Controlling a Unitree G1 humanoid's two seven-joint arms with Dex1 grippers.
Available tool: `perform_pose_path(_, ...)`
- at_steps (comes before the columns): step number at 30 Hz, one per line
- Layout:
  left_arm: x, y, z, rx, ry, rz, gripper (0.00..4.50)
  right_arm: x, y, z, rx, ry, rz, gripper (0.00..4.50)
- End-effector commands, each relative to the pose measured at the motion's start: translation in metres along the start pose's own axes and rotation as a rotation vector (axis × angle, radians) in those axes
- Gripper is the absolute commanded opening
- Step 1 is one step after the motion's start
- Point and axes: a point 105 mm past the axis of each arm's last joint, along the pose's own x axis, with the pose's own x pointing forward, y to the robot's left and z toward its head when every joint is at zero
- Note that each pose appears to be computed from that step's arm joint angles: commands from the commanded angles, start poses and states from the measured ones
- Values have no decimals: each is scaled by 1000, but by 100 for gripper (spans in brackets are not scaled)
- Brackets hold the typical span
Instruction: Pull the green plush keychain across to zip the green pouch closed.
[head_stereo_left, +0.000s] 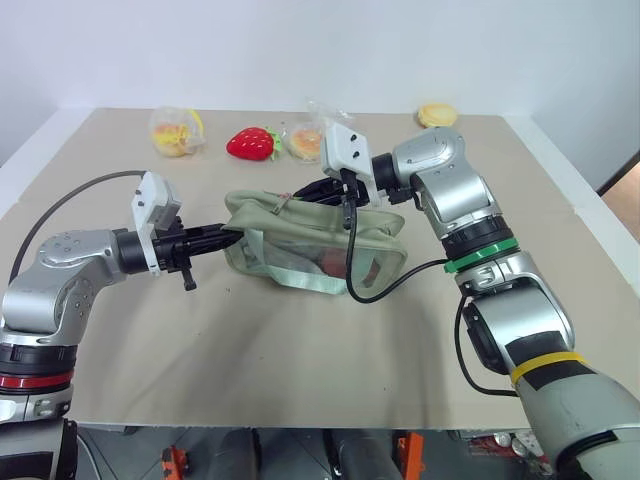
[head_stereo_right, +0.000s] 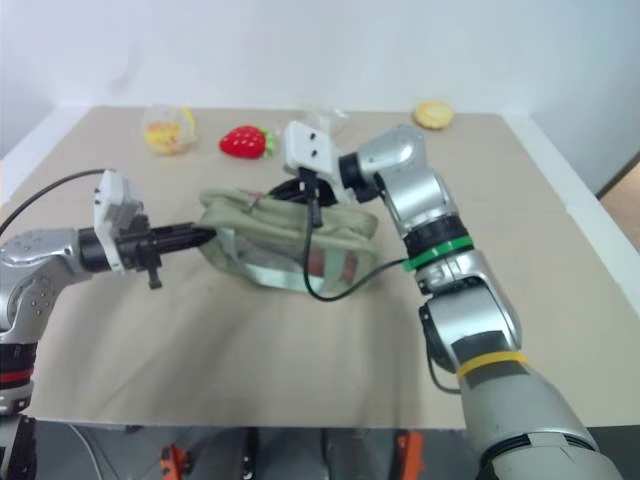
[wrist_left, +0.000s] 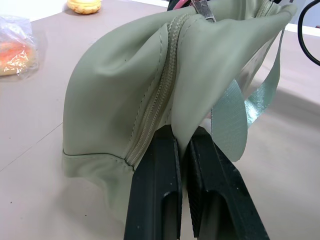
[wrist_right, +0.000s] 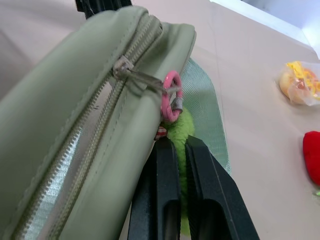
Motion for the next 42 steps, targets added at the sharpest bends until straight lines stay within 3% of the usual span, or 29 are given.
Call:
perform_pose_path(1,2,-3,9,29,-25,-17,0,-32,-34,33,-72,-35,-148,7)
perform_pose_path(8,7,-1,9,27,-30,-35,0,-84,-61,66,-140,-45,-276,7)
perform_pose_path(22,18,3,11,32,-37,-79,0,-147,-27,64,-304,154,-217,7)
perform_pose_path(26,19,4,11,33,-34,-86,0,-187,-6,32,-322,375,-198,7)
perform_pose_path(33,18,4,11,32,-29,-91,0,-212,7,5,-364,575,-230,7)
perform_pose_path(36,18,4,11,32,-26,-93,0,-204,21,-18,-374,643,-189,7)
perform_pose_path(42,21,5,12,33,-26,-102,0,-152,58,-73,-378,663,-120,7)
